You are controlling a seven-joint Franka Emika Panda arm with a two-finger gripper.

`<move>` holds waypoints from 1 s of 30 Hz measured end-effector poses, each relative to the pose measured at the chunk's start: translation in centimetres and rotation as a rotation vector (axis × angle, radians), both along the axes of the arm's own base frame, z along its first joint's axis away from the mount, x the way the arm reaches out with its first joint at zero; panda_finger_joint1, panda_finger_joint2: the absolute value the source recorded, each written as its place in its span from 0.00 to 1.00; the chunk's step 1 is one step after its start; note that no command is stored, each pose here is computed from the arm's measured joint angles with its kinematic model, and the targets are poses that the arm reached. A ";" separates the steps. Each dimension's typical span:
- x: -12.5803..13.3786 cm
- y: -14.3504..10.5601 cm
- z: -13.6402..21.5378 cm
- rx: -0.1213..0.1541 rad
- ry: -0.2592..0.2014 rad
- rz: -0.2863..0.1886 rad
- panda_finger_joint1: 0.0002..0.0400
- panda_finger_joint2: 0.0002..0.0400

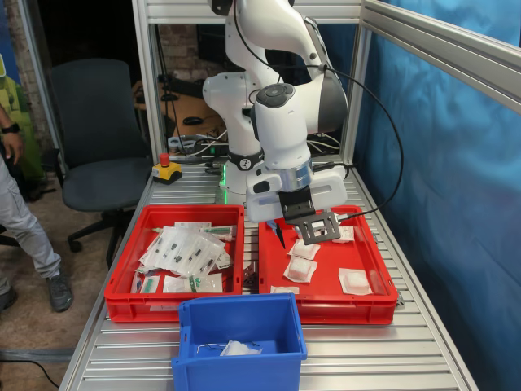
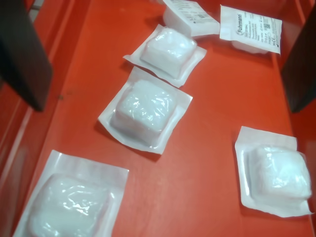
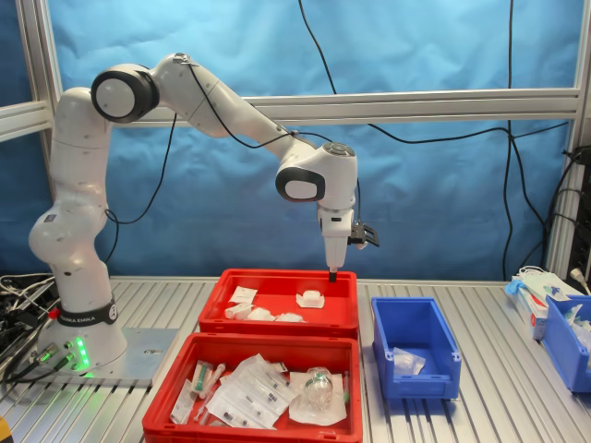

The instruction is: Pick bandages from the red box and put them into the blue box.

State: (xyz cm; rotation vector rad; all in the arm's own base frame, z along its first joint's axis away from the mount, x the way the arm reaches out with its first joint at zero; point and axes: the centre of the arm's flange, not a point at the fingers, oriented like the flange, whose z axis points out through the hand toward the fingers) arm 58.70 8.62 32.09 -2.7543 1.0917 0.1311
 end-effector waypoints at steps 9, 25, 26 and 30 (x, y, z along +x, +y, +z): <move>0.1 -1.2 0.0 -0.046 -0.006 0.032 1.00 1.00; 0.2 -1.4 0.0 -0.067 -0.009 0.050 1.00 1.00; 0.1 -1.4 0.0 -0.067 -0.010 0.051 1.00 1.00; 0.1 -1.3 0.0 -0.068 -0.010 0.053 1.00 1.00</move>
